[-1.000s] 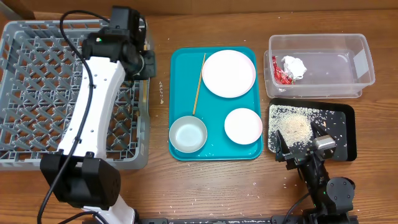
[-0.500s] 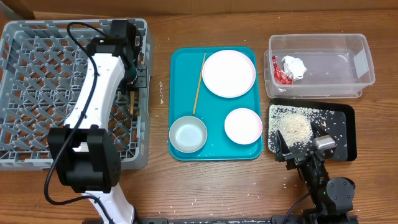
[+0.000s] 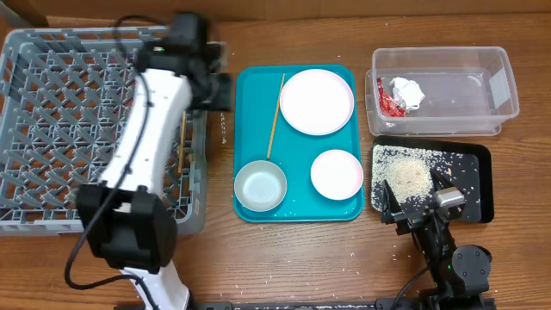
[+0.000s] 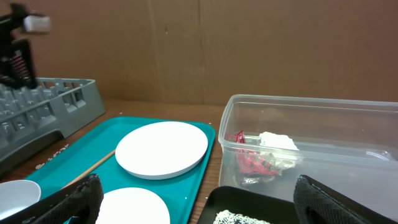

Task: Sort waste into correct bins and load items into the dishwasher

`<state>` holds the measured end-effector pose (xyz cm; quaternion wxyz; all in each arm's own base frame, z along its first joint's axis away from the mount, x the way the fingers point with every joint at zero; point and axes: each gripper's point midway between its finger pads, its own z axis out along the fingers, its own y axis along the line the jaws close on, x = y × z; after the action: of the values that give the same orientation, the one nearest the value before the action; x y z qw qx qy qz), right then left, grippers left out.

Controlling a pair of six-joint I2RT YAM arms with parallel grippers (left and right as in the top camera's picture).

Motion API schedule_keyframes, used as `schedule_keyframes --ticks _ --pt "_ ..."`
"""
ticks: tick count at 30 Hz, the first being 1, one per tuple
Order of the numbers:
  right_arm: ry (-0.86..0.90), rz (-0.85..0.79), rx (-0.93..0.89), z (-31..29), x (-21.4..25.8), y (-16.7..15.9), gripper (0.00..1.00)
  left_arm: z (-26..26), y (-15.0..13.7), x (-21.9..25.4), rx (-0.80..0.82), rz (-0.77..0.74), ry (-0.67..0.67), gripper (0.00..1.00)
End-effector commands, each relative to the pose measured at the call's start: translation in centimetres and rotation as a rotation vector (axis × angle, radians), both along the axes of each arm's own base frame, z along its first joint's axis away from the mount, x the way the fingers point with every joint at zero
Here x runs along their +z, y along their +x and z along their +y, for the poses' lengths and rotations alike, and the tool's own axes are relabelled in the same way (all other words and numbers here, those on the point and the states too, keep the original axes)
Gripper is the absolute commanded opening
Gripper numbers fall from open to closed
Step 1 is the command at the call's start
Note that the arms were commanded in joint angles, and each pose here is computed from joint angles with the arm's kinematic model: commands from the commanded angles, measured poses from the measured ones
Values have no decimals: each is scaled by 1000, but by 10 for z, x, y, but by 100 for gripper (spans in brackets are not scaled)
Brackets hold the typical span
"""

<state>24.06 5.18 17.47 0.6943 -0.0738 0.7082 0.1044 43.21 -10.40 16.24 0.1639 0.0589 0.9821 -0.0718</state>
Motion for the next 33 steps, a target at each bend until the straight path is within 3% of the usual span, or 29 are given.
schedule_keyframes --ticks 1,6,12,16,17,21,26,30,33 --pt "-3 -6 -9 -2 -1 0 100 -43 -5 -15 -82 -1 15 51" --pt "-3 -6 -9 -2 -2 0 99 -72 -3 -85 -145 80 110 40" --pt "-3 -6 -9 -2 -1 0 100 -84 -12 -154 -167 218 102 34" --pt "-3 -6 -9 -2 -2 0 99 -86 -16 -171 -156 256 87 16" --pt "-3 -6 -9 -2 -1 0 100 -86 -16 -170 -152 257 87 4" --pt "-4 -6 -9 -2 -2 0 100 -70 -7 -138 -67 231 77 4" --pt "-3 -6 -9 -2 -2 0 99 -30 1 -55 16 128 38 4" --pt "-3 -6 -9 -2 -2 0 100 24 -7 2 76 48 49 4" --pt "-3 -6 -9 -2 -1 0 100 64 -19 15 139 64 77 4"
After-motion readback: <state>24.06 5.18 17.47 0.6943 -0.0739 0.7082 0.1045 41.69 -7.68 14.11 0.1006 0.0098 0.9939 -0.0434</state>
